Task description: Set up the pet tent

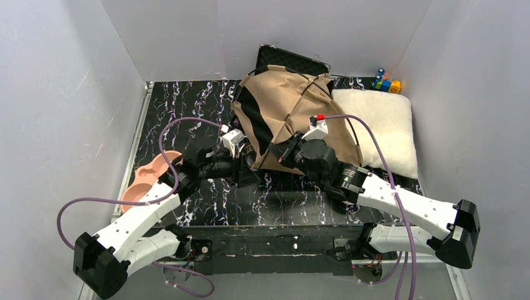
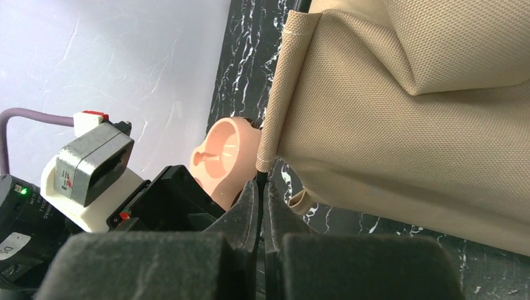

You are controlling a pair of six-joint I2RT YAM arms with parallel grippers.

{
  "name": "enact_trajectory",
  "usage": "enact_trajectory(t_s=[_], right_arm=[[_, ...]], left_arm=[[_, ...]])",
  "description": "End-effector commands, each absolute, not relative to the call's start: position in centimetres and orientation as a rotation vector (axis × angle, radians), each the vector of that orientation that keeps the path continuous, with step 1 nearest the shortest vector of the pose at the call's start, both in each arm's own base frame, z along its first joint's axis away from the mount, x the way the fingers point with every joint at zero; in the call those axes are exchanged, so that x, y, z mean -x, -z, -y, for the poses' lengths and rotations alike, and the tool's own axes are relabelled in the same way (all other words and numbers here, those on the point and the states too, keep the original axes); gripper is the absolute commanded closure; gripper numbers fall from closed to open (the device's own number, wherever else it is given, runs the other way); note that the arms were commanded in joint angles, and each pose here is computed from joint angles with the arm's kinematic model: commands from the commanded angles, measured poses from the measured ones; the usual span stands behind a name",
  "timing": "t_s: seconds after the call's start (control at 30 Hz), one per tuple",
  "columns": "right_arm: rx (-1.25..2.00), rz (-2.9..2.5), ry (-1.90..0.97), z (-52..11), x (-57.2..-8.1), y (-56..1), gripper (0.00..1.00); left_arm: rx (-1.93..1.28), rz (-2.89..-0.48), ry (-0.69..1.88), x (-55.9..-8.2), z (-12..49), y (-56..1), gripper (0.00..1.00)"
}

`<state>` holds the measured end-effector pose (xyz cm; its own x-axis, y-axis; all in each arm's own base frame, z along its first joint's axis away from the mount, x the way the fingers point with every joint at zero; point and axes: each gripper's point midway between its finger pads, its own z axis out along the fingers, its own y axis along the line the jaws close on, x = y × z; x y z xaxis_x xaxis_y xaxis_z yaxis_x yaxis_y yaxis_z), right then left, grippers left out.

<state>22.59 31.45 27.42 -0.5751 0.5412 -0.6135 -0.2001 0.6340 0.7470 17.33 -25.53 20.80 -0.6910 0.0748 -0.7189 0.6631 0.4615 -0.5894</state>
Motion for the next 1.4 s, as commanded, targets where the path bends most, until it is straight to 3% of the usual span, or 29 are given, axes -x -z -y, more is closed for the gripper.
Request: enact_trajectory(t_s=[0.0,0.13,0.23,0.3,0.4,0.53,0.63,1.13,1.37], right_arm=[[-0.3,-1.866,-0.971,-29.8,-23.6,-29.7,0.99],[-0.294,-1.87,-0.957,-29.6,-23.6,-29.6,0.99],[-0.29,-1.875,-0.948,-29.4,-23.5,-29.5,0.99],[-0.278,-1.878,-0.944,-29.3,-23.4,-29.5,0.98],[-0.263,-1.885,-0.955,-29.1,-23.0,-29.6,0.83],[-0.246,-1.914,-0.996,-29.4,-22.1,-28.9,0.53],[-0.243,-1.95,-1.013,-29.7,-21.7,-27.8,0.46],[-0.187,-1.983,-1.169,-33.4,-20.6,-26.9,0.5],[-0.192,-1.979,-1.157,-33.8,-21.1,-27.3,0.59]], left_arm=[[-0.654,-1.986,1.276,-17.7,26.6,-23.7,0.65],[-0.651,-1.975,1.308,-17.8,27.1,-23.8,0.82],[-0.652,-1.977,1.334,-17.9,27.5,-23.6,1.0],[-0.644,-1.981,1.331,-18.1,27.6,-23.4,1.0],[-0.624,-1.969,1.322,-18.6,27.7,-23.3,1.0],[-0.598,-1.924,1.315,-19.5,28.0,-23.9,1.0],[-0.586,-1.916,1.31,-20.2,28.4,-23.7,1.0],[-0.603,-1.92,1.321,-20.7,29.2,-22.7,1.0],[-0.612,-1.912,1.318,-20.6,29.2,-22.8,1.0]])
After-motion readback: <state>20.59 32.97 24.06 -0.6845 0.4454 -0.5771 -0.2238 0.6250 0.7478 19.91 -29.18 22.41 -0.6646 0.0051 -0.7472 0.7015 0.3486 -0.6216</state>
